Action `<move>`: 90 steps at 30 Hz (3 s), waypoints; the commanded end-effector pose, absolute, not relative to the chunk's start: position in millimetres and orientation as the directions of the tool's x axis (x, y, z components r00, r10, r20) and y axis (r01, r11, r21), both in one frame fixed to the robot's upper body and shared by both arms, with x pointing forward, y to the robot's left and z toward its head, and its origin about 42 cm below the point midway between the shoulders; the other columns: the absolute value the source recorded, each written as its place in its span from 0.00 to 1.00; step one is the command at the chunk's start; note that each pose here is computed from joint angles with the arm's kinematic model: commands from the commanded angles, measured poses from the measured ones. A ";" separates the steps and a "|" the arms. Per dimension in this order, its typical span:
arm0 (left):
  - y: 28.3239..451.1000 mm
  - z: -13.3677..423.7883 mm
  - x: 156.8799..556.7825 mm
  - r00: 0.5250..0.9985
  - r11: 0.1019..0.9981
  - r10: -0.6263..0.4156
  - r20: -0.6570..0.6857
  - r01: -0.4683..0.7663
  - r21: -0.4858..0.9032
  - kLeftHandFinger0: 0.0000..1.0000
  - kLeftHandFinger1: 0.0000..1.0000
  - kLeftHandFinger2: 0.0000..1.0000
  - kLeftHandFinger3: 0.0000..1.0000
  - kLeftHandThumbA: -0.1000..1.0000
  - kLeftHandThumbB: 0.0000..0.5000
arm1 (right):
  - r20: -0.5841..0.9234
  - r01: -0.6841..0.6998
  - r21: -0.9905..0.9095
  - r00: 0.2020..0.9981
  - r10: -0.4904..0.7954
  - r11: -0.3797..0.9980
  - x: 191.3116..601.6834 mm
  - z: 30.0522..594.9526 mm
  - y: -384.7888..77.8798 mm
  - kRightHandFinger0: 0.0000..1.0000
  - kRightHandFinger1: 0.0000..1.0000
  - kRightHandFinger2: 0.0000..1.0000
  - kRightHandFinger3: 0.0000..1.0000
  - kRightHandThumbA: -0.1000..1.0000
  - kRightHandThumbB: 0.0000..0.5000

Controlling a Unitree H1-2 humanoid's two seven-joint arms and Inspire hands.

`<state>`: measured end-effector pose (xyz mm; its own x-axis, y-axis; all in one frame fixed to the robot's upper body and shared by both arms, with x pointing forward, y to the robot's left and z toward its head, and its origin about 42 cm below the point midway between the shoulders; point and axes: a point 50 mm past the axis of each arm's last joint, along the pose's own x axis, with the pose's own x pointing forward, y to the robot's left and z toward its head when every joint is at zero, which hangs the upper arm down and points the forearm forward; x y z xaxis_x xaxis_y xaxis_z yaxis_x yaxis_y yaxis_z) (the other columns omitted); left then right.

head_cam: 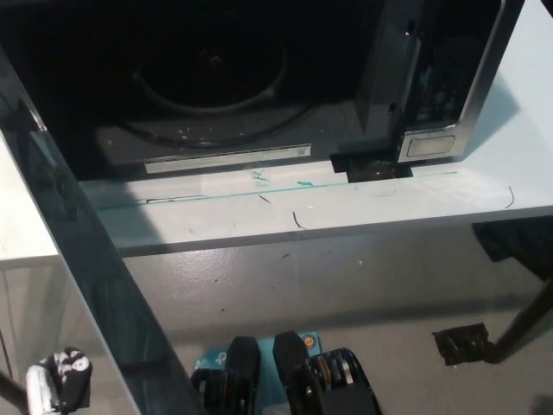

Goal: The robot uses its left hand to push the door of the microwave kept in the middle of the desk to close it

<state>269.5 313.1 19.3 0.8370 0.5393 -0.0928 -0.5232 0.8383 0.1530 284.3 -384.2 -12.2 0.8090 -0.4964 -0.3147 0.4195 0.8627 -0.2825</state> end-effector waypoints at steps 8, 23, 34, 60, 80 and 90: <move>272.7 173.0 237.4 0.764 0.909 0.274 0.585 -0.404 0.102 0.00 0.00 0.04 0.29 0.01 0.14 | -0.230 0.439 -0.313 0.825 -0.516 0.842 293.4 0.3 -389.8 0.70 0.66 0.65 0.57 0.29 0.30; 206.7 294.9 245.5 0.537 0.970 -0.074 0.840 -0.155 0.185 0.00 0.00 0.01 0.21 0.00 0.03 | -0.232 0.454 -0.319 0.813 -0.533 0.832 288.4 -1.6 -397.0 0.50 0.50 0.47 0.45 0.25 0.35; 166.5 313.8 278.5 0.445 0.970 -0.221 0.868 0.004 0.245 0.00 0.00 0.00 0.17 0.00 0.09 | -0.251 0.449 -0.326 0.807 -0.534 0.832 284.2 -5.7 -397.7 0.58 0.57 0.55 0.47 0.26 0.35; 218.0 312.4 472.3 0.608 0.774 -0.270 0.747 -0.324 0.544 0.00 0.00 0.02 0.22 0.00 0.37 | -0.262 0.471 -0.290 0.798 -0.543 0.833 275.9 -8.2 -394.5 0.29 0.31 0.33 0.36 0.16 0.31; 265.7 334.9 517.7 0.658 0.713 -0.117 0.744 -0.466 0.524 0.00 0.00 0.01 0.15 0.00 0.32 | -0.277 0.463 -0.292 0.797 -0.537 0.837 269.7 -12.3 -393.1 0.27 0.28 0.32 0.39 0.17 0.31; 242.1 284.3 426.7 0.639 0.877 -0.072 0.766 -0.326 0.354 0.00 0.00 0.00 0.22 0.00 0.18 | -0.287 0.466 -0.299 0.788 -0.544 0.833 267.2 -12.8 -395.2 0.26 0.28 0.32 0.40 0.18 0.31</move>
<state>450.9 234.6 277.4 0.6604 -0.1356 0.7386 -0.3452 0.8186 0.4590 258.7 -385.9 -25.2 0.7799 -0.5294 -0.3340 0.4415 0.8434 -0.3061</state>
